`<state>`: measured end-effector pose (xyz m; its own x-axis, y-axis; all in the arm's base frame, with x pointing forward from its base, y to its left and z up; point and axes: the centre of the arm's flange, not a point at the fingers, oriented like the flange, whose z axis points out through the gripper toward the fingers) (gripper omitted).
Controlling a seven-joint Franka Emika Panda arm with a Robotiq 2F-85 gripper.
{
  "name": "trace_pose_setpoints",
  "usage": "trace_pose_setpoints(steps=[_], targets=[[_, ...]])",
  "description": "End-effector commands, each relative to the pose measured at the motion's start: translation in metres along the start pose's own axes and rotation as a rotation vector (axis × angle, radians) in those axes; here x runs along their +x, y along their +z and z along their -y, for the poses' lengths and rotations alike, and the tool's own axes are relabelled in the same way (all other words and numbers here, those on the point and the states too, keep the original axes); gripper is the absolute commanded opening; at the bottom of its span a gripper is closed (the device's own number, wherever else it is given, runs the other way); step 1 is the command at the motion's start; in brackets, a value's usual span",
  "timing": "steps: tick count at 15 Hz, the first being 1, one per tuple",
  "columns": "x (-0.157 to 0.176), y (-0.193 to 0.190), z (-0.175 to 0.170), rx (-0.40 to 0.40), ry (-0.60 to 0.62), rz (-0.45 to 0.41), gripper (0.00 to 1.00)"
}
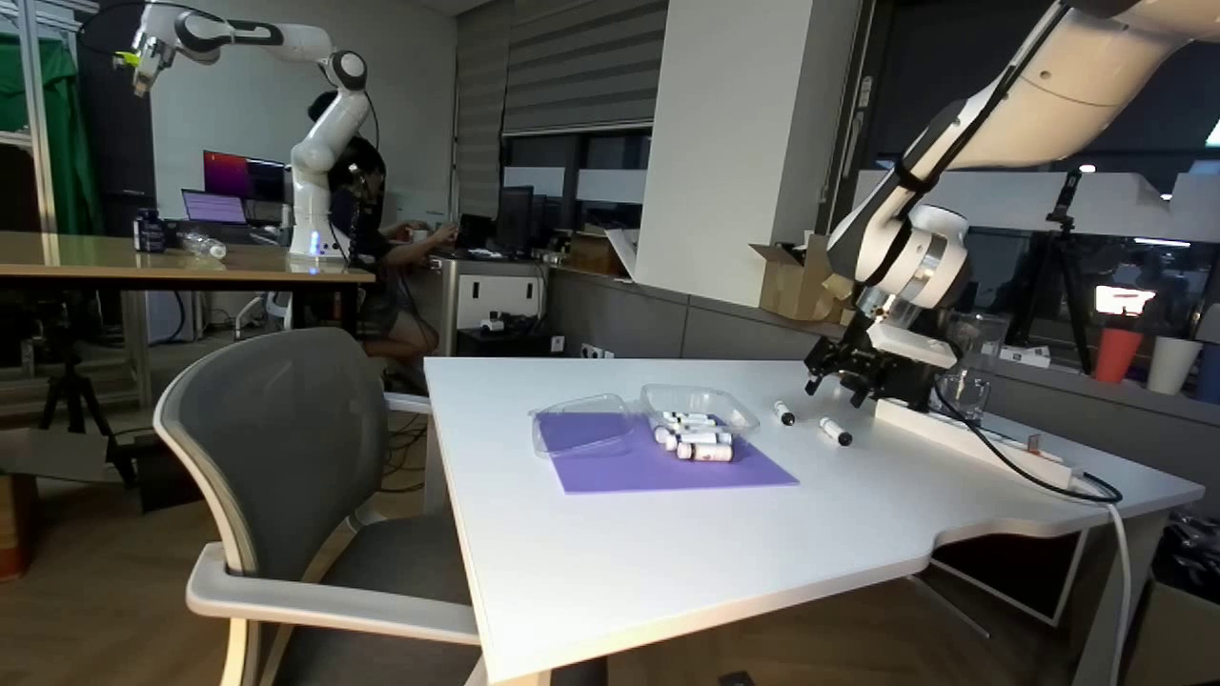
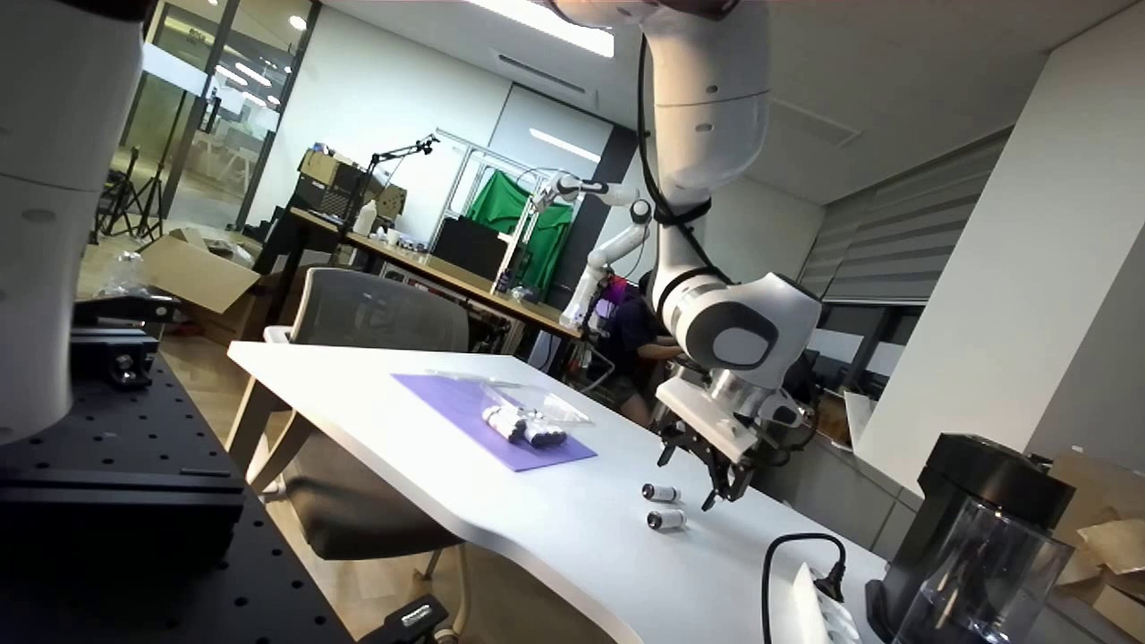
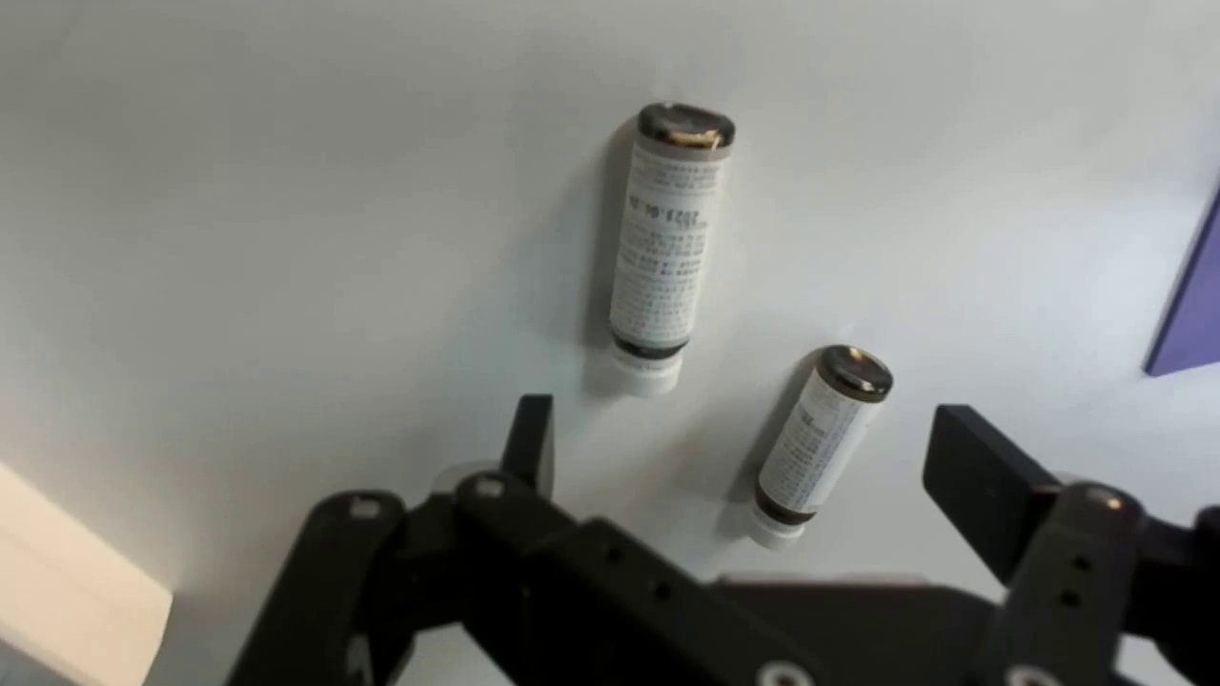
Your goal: Remove one object from the clear container and put back one object into the container then press down on the extension cable
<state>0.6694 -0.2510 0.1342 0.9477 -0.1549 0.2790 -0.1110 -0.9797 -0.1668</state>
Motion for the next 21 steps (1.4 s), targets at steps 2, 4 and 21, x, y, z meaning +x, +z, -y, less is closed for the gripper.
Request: trace_pose_setpoints(steps=[2, 4, 21], targets=[[0.020, 0.025, -0.010, 0.046, 0.131, -0.002, 1.00], [0.021, 0.026, -0.011, 0.019, 0.156, -0.006, 1.00], [0.020, 0.035, -0.026, -0.095, 0.197, 0.155, 1.00]])
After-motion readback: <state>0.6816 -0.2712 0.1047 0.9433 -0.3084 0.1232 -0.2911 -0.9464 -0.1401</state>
